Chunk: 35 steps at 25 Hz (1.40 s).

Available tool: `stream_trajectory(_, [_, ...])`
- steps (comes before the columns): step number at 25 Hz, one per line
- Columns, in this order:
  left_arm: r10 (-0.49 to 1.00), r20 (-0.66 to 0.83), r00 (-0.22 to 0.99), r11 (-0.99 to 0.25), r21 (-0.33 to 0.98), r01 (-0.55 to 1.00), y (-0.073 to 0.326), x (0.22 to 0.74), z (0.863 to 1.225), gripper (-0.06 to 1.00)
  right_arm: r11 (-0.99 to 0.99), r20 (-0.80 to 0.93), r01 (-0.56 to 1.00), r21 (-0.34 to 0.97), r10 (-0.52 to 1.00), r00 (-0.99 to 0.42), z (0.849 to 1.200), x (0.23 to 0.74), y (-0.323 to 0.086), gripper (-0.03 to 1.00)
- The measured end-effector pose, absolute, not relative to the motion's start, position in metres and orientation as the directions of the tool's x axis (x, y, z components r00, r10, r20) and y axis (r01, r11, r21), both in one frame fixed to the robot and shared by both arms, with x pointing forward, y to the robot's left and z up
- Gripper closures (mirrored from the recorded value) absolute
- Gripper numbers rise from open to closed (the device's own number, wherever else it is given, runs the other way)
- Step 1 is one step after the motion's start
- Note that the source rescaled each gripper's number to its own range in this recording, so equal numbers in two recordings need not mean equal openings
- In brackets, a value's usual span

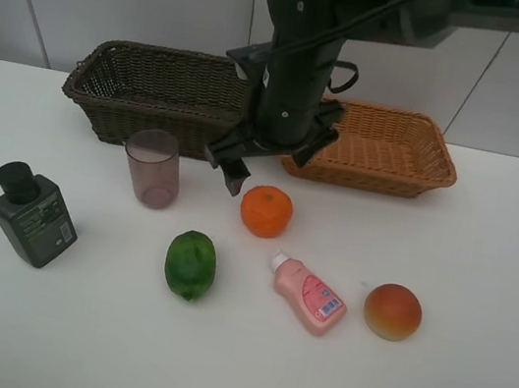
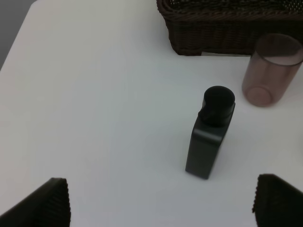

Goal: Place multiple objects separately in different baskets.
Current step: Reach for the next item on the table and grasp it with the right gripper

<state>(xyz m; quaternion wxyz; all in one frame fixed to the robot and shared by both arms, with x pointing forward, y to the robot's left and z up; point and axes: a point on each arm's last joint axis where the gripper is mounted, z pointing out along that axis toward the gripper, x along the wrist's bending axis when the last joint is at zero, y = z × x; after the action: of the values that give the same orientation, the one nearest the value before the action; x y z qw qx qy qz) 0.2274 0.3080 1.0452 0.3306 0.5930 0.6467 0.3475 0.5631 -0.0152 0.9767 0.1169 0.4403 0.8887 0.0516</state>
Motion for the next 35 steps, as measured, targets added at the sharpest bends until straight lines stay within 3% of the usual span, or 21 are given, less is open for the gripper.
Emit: stream_trajectory(35, [0.997,-0.014,-0.079,0.054,0.842,0.537,0.308,0.227,1.045,-0.06,0.599,-0.164,0.792,0.115,0.798,-0.58,0.905,0.584,-0.016,-0.03])
